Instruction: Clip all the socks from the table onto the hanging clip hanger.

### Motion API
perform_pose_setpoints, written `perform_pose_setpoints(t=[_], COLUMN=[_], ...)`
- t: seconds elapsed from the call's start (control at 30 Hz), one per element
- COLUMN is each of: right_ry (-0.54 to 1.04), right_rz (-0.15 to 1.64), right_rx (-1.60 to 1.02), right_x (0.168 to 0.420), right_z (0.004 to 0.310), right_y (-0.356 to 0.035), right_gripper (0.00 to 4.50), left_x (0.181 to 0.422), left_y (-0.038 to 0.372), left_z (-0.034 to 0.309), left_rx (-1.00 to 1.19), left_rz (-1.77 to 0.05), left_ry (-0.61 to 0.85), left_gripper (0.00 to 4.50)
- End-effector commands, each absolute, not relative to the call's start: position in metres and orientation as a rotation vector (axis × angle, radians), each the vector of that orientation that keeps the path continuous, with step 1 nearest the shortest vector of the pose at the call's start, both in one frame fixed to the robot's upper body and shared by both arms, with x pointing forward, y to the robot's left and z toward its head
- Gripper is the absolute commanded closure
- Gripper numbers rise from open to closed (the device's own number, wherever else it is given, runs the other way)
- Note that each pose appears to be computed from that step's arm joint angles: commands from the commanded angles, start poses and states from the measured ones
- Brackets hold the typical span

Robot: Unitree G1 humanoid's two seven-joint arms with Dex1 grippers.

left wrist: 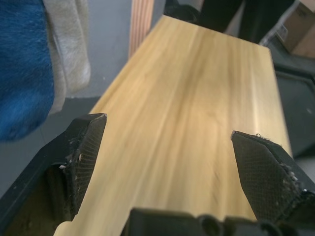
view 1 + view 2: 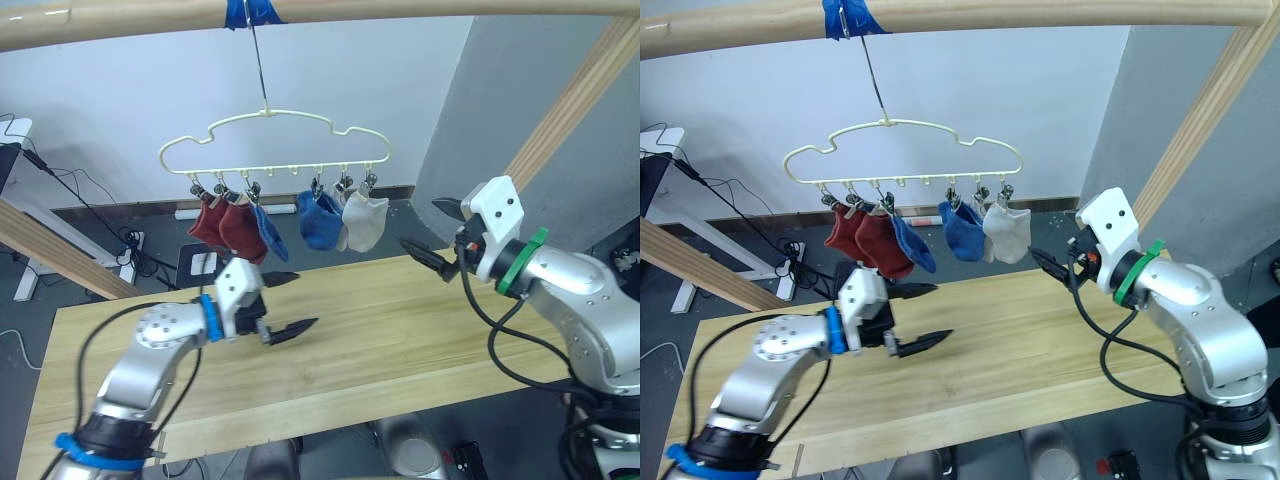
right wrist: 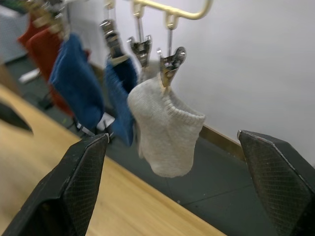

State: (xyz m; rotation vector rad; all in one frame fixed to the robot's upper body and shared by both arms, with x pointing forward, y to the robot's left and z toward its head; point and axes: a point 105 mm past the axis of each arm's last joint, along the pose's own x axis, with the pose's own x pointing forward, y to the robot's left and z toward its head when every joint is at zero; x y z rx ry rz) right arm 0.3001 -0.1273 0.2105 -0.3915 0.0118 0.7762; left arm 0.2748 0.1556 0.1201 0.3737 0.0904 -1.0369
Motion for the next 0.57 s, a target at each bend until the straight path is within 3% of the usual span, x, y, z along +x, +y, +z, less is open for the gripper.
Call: perform_pose_setpoints(t=[0.03,0.2,0.33,0.57], right_ry=[-0.033,-0.014,0.002,-0.002], right_rz=[0.858,0.995,1.034,1.046], right_rx=[-0.463,-0.62,-0.644,-0.663], right_x=[0.297,0.29,0.29,0.294], right_z=[0.222,0.227,0.227,0.229], right_y=[-0.135,-0.154,-0.164,-0.166], right_gripper=[0.02,0.02,0.02,0.02], left_x=[0.274,0.263,0.256,0.257], left_y=[0.177,0.249,0.275,0.291], left_z=[0.14,0.145,0.142,0.147], left_rx=[0.349,0.461,0.497,0.459], left_rz=[-0.958,-0.719,-0.651,-0.583], left_ry=[0.089,0.267,0.345,0.333], left_gripper=[0.0,0.0,0.0,0.0])
